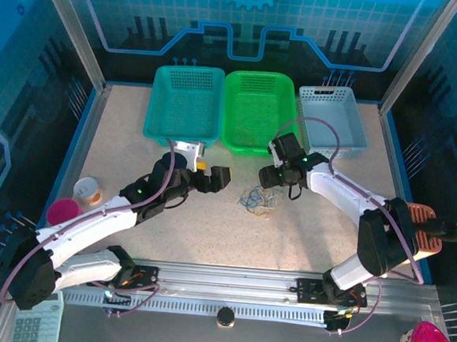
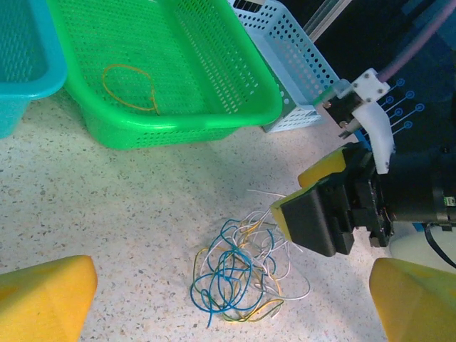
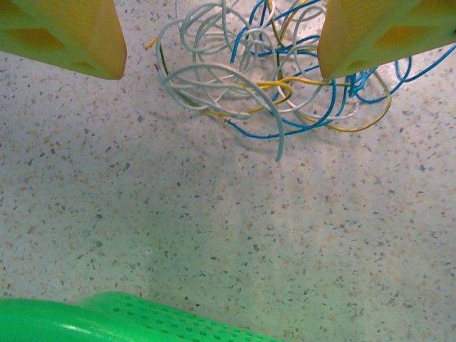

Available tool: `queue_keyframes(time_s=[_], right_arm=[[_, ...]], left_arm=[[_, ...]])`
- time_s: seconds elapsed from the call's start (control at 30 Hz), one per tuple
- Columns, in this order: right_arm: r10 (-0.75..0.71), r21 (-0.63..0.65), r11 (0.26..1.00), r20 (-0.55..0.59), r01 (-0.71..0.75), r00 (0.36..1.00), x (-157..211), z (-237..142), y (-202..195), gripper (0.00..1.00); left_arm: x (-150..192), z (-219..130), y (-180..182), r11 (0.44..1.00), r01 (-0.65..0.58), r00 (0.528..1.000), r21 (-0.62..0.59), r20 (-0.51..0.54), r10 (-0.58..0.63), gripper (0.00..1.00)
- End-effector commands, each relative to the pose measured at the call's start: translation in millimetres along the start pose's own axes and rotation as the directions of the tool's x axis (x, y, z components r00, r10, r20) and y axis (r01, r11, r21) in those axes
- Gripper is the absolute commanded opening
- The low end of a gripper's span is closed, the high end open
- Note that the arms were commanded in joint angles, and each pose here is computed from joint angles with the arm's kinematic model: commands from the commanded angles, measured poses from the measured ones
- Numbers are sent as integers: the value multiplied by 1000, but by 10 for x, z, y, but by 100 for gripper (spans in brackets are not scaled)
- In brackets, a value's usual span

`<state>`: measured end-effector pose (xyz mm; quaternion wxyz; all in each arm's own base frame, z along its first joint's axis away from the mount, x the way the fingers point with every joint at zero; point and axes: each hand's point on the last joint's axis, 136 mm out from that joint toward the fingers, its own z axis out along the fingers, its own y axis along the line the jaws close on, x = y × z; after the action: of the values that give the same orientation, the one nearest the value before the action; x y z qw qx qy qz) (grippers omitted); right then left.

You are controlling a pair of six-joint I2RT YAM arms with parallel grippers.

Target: Untangle the cables

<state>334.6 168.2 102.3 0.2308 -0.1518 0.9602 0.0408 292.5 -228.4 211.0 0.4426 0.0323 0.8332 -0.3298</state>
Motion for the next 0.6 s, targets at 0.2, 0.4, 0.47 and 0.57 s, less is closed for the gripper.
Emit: queue_keyframes(time_s=[0.2,0.4,0.47,0.57], right_arm=[[-87,75,993,-55,91,995,-86,165,-51,72],[-97,82,991,-74,103,992,-96,275,-46,69],[-97,74,992,-70,102,993,-115,276,-33,66],[-101,66,992,-55,105,993,-147,237,-5,61]], left_arm=[[-40,-36,-3,1000,16,1000,-10,15,-16,99],[-26,-37,8,1000,19,1000,-11,14,-19,99],[-31,-40,7,1000,21,1000,-10,17,-21,99],[-29,-37,6,1000,22,1000,-9,18,-22,99]])
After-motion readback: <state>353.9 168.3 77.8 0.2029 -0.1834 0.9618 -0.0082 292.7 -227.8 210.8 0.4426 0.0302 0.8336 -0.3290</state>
